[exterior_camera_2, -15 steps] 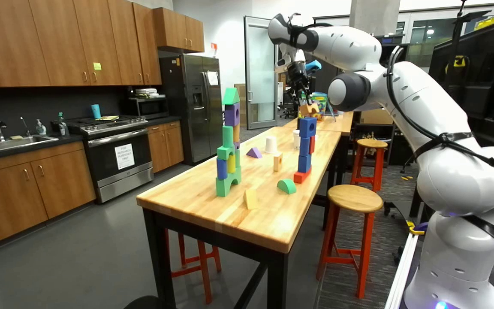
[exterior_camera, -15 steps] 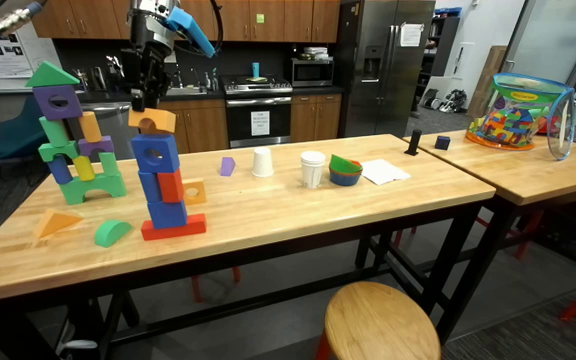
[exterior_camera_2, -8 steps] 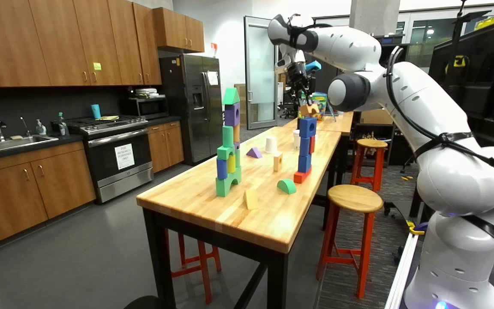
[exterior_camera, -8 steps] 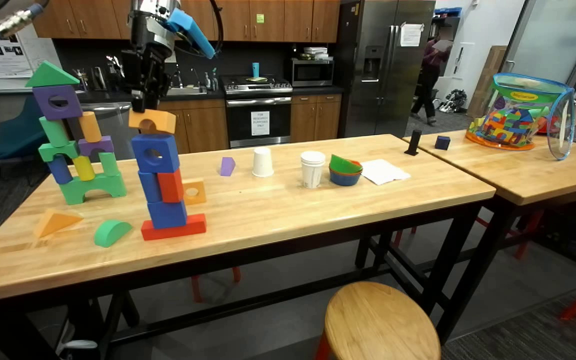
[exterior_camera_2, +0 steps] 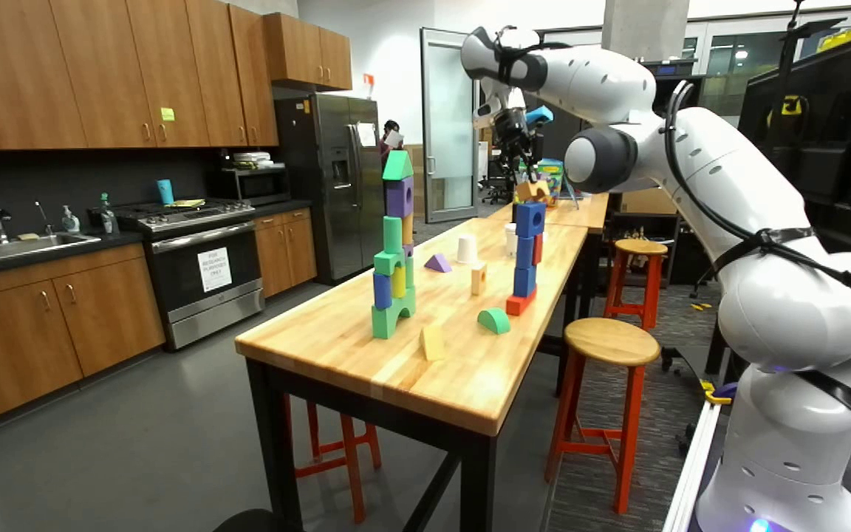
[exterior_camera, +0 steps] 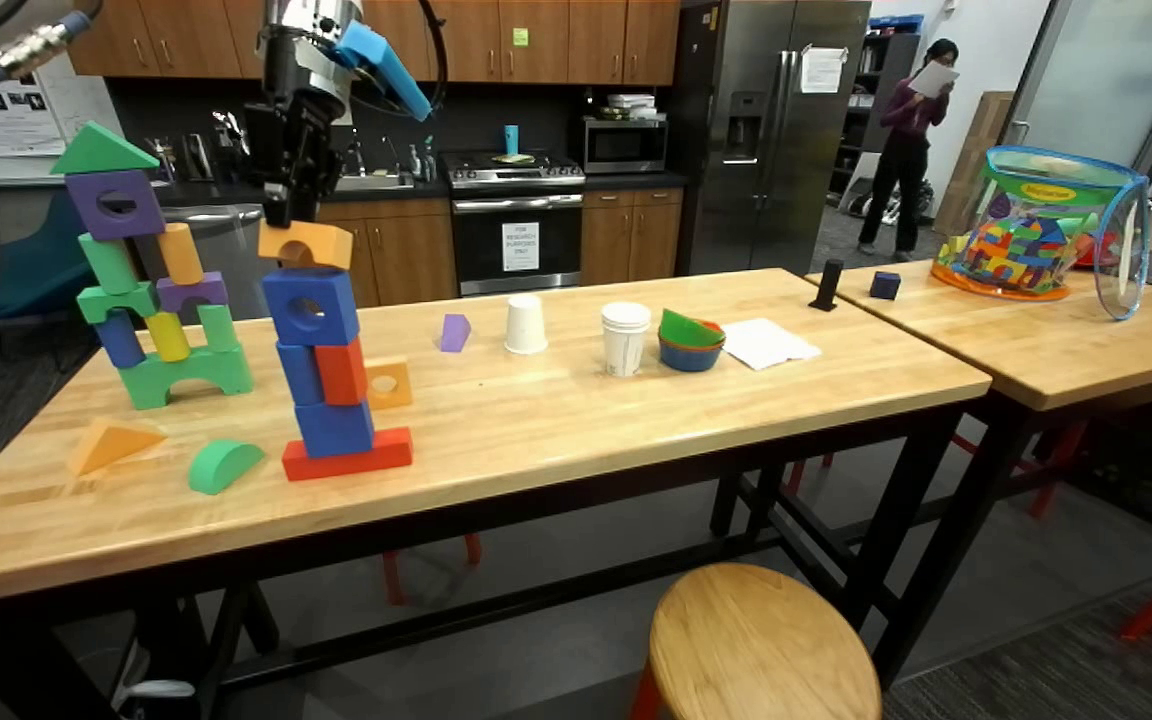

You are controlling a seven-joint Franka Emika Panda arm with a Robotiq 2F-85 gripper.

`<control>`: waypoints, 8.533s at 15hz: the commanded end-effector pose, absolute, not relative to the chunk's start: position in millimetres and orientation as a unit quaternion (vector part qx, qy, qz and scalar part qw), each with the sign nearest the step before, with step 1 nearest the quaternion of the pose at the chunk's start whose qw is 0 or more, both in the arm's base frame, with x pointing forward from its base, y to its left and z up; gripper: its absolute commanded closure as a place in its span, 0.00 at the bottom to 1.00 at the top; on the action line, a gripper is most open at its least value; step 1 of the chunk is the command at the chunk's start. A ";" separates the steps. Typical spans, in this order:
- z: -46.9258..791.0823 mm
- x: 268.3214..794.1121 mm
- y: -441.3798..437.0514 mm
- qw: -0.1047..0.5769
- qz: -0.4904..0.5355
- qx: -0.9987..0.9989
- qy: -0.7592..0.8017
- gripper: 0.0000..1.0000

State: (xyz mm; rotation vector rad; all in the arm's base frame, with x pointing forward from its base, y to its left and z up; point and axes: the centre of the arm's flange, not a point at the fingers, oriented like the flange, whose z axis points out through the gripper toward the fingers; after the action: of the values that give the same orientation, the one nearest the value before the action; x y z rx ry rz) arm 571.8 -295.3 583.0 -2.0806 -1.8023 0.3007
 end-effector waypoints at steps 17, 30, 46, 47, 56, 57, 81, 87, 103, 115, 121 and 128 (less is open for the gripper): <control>581.3 563.2 -286.7 0.180 0.109 -0.740 -0.638 0.85; 585.6 564.9 -286.8 0.175 0.109 -0.741 -0.639 0.85; 589.8 568.5 -283.7 0.168 0.107 -0.740 -0.643 0.85; 589.7 568.8 -283.9 0.169 0.107 -0.740 -0.642 0.85; 580.8 575.8 -292.5 0.182 0.107 -0.737 -0.643 0.55; 579.5 576.0 -292.9 0.184 0.107 -0.736 -0.642 0.49; 579.9 574.2 -289.3 0.181 0.104 -0.733 -0.647 0.00; 615.0 555.6 -279.8 0.141 0.094 -0.747 -0.642 0.00; 737.9 457.7 -309.1 0.122 -0.013 -0.858 -0.498 0.00; 723.9 472.4 -304.3 0.195 -0.075 -0.882 -0.423 0.00; 707.3 490.4 -306.4 0.252 -0.134 -0.919 -0.272 0.00; 727.0 525.0 -329.6 0.240 -0.206 -0.929 -0.191 0.00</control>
State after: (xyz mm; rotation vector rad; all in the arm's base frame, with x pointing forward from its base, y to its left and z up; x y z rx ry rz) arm 525.1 -329.6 727.1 -2.5430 -0.5233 -0.5646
